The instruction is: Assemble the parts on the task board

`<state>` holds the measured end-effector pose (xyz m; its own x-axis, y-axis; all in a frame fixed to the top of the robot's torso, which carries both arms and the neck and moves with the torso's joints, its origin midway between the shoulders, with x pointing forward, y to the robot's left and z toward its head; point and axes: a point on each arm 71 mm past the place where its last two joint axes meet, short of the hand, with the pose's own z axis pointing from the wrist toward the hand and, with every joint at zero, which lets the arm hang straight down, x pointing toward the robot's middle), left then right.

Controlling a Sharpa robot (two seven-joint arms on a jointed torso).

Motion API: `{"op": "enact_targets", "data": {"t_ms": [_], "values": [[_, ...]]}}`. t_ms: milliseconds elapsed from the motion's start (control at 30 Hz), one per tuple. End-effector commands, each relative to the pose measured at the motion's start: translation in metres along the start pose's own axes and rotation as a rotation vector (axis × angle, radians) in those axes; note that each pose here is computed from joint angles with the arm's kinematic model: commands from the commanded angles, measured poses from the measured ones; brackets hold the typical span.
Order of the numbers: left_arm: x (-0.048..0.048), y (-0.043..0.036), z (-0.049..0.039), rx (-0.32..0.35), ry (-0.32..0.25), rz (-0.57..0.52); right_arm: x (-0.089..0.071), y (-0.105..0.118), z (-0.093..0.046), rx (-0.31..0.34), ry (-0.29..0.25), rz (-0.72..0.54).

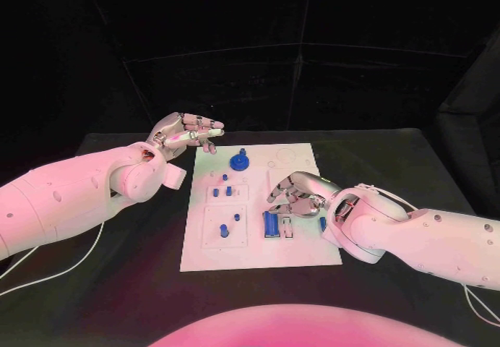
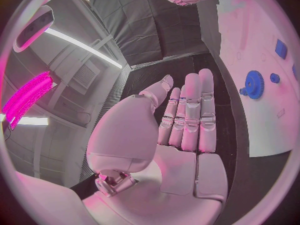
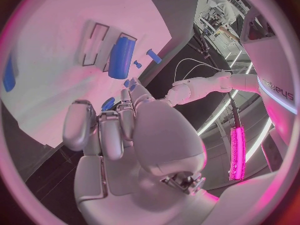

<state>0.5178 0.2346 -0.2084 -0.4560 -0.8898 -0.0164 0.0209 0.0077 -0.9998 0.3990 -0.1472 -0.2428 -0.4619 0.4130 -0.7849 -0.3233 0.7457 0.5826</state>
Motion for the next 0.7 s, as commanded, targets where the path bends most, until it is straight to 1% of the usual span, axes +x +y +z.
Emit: {"op": "enact_targets", "data": {"t_ms": [33, 167, 367, 700], "values": [[0.0013, -0.001, 0.0008, 0.003, 0.01, -0.008, 0.0047, -0.0003, 0.0007, 0.005, 0.071, -0.05], [0.0012, -0.0009, 0.0008, 0.003, 0.01, -0.008, 0.006, -0.0018, 0.0016, 0.02, 0.087, -0.063], [0.0012, -0.0008, 0.0009, 0.002, 0.011, -0.009, 0.0038, -0.0027, 0.0043, 0.026, 0.05, -0.059], [0.0011, -0.0006, 0.0008, 0.0, 0.012, -0.009, 0.0062, -0.0014, 0.0093, 0.023, 0.058, -0.062]]}}
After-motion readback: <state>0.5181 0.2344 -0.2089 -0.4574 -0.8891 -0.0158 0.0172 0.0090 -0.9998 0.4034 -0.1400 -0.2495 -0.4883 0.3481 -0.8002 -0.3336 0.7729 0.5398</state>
